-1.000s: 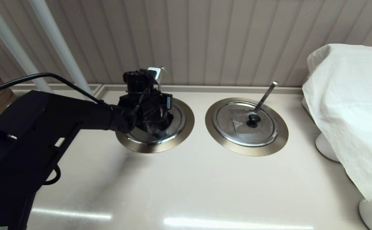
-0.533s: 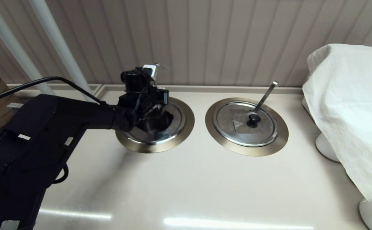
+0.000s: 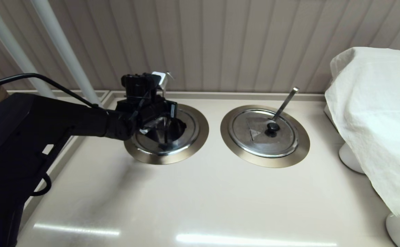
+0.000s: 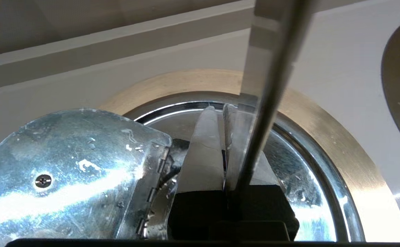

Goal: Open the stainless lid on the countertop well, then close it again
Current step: Stir with a spoon

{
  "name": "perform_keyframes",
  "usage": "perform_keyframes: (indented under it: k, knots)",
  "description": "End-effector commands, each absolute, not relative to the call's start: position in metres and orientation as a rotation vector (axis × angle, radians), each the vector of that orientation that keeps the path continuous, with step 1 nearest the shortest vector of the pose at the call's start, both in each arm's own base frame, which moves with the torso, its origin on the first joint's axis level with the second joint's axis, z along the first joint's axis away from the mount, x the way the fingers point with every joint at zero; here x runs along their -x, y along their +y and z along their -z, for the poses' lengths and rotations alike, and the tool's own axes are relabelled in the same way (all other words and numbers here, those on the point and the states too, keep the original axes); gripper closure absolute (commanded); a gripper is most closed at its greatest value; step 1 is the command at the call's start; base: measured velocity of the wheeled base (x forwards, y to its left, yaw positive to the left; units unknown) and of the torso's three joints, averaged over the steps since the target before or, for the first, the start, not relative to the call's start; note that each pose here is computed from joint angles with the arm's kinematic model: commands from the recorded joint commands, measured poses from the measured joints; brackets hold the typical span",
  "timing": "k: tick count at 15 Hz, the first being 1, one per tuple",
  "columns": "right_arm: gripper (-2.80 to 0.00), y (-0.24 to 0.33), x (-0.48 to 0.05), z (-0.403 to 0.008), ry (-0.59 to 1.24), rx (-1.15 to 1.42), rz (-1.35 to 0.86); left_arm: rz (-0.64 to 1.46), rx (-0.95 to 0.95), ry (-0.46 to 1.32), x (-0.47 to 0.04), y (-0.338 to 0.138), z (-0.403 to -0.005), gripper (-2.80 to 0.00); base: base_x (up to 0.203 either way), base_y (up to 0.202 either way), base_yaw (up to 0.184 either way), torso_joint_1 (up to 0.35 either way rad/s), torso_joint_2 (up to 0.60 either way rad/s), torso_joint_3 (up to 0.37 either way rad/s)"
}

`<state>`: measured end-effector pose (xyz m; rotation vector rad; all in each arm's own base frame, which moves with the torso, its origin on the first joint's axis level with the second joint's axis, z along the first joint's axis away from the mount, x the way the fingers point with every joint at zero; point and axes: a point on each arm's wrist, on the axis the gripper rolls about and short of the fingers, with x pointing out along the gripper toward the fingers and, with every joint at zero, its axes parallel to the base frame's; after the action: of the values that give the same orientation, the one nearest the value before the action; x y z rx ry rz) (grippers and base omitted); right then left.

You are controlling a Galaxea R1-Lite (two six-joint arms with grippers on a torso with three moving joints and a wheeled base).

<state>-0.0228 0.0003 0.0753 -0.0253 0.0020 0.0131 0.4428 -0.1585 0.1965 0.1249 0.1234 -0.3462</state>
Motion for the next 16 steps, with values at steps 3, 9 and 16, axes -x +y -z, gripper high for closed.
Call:
perform_keyframes:
  k: [3,9,16]
  knots:
    - [-2.8,0.0,0.023,-0.075,0.001,0.026,-0.014,0.387,-0.119,0.135,-0.437,-0.17,-0.195,0.0,0.0,0.0,0.0,0.0,0.0,0.0]
    - [-2.8,0.0,0.023,-0.075,0.001,0.026,-0.014,0.395,-0.069,0.098,-0.448,-0.188,-0.182,0.0,0.0,0.0,0.0,0.0,0.0,0.0]
    - [-2.8,0.0,0.023,-0.075,0.001,0.026,-0.013,0.178,-0.12,0.02,-0.471,-0.175,-0.19,0.0,0.0,0.0,0.0,0.0,0.0,0.0]
